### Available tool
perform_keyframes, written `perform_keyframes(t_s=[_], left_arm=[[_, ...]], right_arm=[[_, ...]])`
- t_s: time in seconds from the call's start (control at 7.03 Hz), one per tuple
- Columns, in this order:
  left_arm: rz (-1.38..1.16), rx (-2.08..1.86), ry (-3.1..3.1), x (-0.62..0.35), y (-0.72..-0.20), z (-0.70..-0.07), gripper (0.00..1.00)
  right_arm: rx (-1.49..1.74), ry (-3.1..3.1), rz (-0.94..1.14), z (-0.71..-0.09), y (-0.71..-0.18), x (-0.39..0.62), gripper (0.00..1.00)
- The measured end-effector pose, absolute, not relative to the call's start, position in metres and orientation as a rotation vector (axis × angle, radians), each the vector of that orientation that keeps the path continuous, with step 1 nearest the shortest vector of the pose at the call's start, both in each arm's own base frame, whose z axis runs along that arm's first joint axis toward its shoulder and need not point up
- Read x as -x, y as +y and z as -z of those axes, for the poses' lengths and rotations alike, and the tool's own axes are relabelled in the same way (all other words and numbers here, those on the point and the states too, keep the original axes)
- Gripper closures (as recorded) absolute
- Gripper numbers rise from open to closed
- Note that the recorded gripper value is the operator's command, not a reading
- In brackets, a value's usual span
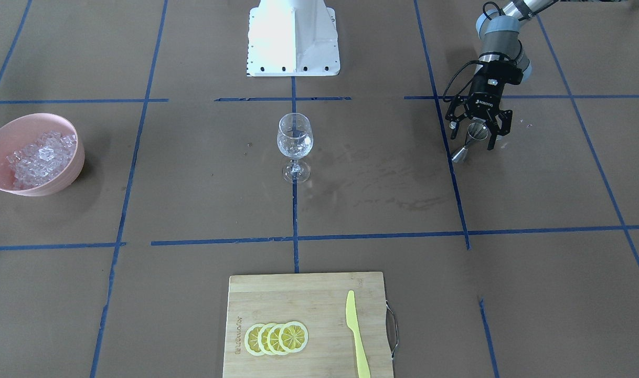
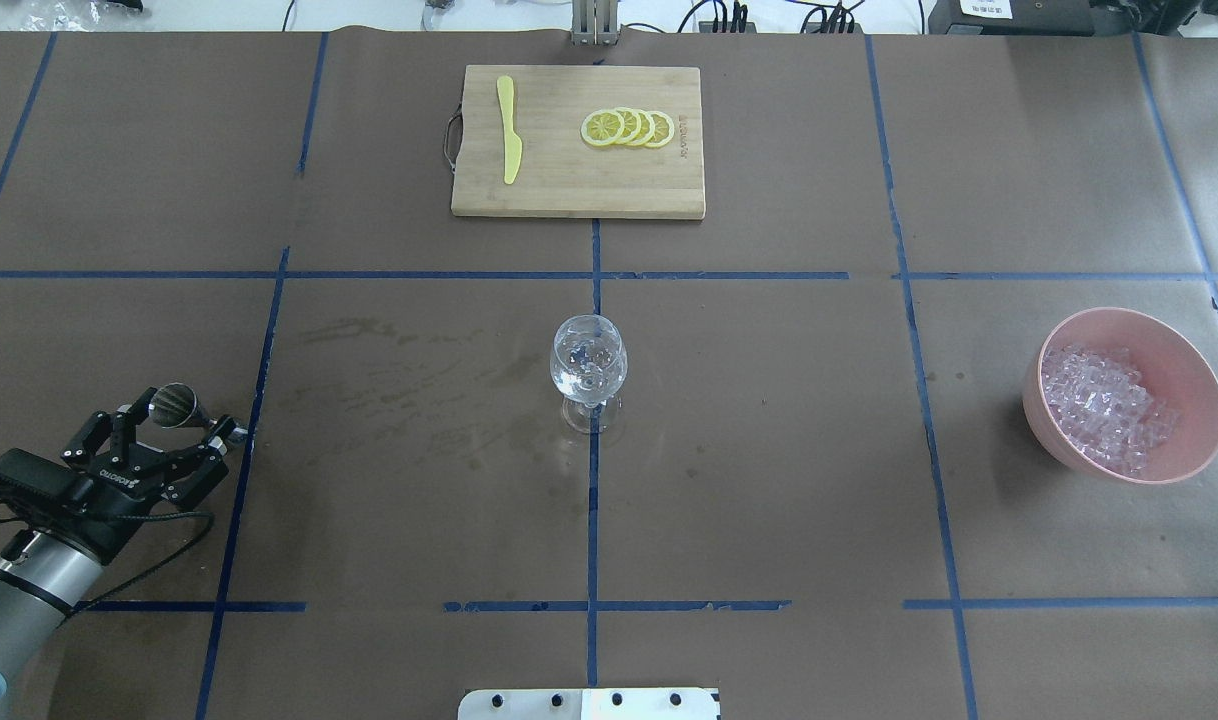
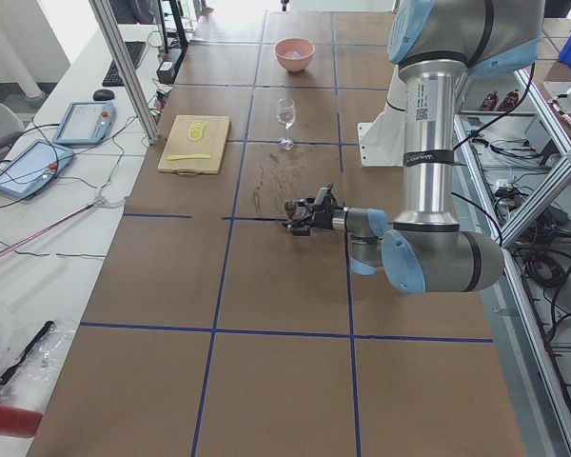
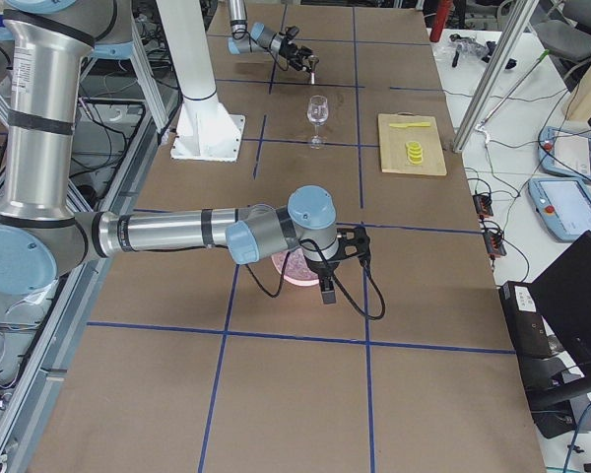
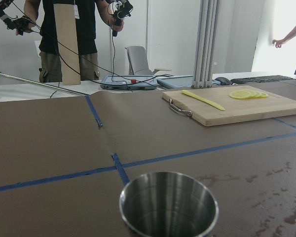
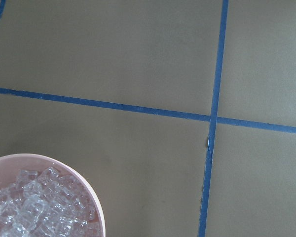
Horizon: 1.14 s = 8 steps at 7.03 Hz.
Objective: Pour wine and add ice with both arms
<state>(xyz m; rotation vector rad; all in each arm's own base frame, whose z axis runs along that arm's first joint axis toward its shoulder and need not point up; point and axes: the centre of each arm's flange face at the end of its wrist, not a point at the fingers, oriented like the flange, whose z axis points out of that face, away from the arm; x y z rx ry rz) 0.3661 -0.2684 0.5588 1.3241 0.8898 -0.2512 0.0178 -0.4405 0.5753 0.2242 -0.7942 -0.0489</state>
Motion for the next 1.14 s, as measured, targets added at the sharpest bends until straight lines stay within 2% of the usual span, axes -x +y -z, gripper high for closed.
perform_keyframes(t_s=[0.43,0.85,1.14], left_arm=[[0.367,-1.393,0.848,-0.353,-0.273,-0.531,0.00],[0.360,-1.411,0.859,-0.343,-0.279,-0.513,0.00],[0.277,-1.415,0.889,-0.320,-0.314,-0.509,0.00]], right_arm=[[-0.227,-0.794,0.050,-0.574,-0.441,-0.018,0.00],[-0.231,-0.795,0.051,-0.572,-0.443,-0.018,0.00],[-0.233,-0.795,0.052,-0.571,-0.445,-0.017,0.00]])
